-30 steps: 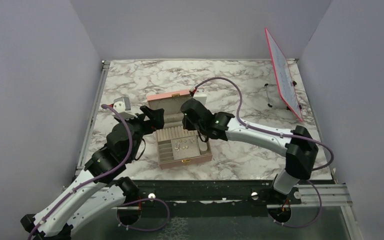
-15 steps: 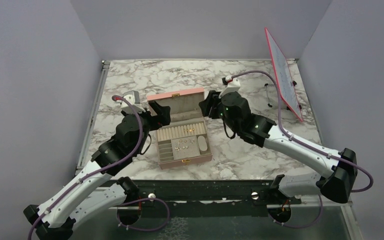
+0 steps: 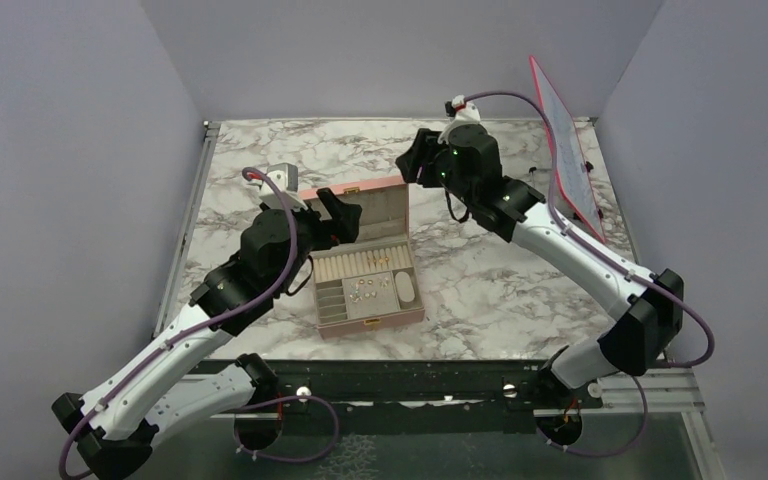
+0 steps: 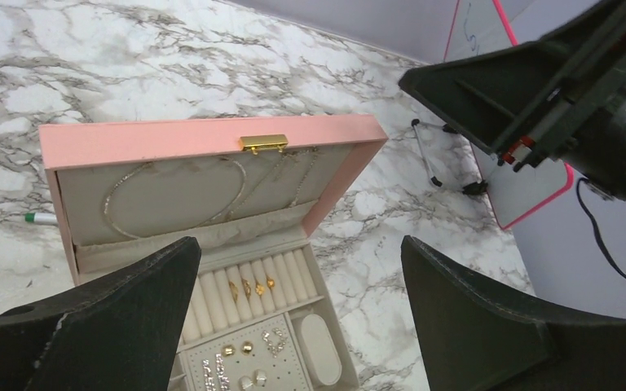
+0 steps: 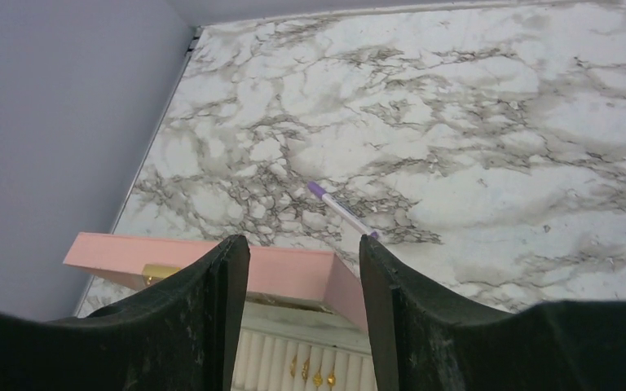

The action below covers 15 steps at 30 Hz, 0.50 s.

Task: Organize the mixed jewelry

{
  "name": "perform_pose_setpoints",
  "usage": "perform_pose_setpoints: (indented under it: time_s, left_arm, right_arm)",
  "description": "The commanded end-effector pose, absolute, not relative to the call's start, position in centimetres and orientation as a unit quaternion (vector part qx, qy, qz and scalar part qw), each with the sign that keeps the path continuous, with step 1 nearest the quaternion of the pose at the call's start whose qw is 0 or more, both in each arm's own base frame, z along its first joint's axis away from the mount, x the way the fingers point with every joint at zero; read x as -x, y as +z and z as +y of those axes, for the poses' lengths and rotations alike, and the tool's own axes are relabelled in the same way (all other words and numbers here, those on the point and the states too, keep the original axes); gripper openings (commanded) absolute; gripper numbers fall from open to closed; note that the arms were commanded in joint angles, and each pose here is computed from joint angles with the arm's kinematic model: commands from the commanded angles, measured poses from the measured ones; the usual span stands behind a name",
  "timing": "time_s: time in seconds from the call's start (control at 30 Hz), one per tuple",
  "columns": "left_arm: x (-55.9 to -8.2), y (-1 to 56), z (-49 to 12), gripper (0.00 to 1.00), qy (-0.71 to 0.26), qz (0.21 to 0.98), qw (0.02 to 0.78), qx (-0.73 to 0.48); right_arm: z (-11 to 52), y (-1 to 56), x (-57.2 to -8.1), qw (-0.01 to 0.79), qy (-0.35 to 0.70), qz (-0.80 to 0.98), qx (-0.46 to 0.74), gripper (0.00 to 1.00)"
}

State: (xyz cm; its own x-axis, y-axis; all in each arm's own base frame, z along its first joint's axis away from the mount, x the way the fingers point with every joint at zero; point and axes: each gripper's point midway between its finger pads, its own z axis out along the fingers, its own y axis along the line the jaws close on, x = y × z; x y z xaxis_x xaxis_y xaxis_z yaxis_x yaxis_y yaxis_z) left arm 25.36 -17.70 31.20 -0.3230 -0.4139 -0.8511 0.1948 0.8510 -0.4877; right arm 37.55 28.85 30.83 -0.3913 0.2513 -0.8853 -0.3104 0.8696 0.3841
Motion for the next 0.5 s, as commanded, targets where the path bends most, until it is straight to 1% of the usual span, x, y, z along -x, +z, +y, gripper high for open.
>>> perform_pose_setpoints:
  time_s: [0.0,0.27,0.47]
  left_arm:
    - [-25.1,33.0,-18.6,0.94,-0.287,0.763,0.577,0.049]
    - [-25.4,33.8,-18.8,0.94,-0.283,0.760,0.584,0.043]
    - [-25.6,34.2,-18.6,0.94,-0.274,0.761,0.587,0.040]
  right_arm:
    - [30.6,29.8,-38.0,0.510,0.267,0.815,0.066,0.57]
    - [31.9,26.1,-37.1,0.449,0.266,0.845,0.117,0.55]
    - [31.9,24.4,-35.3,0.415,0.275,0.856,0.141,0.54]
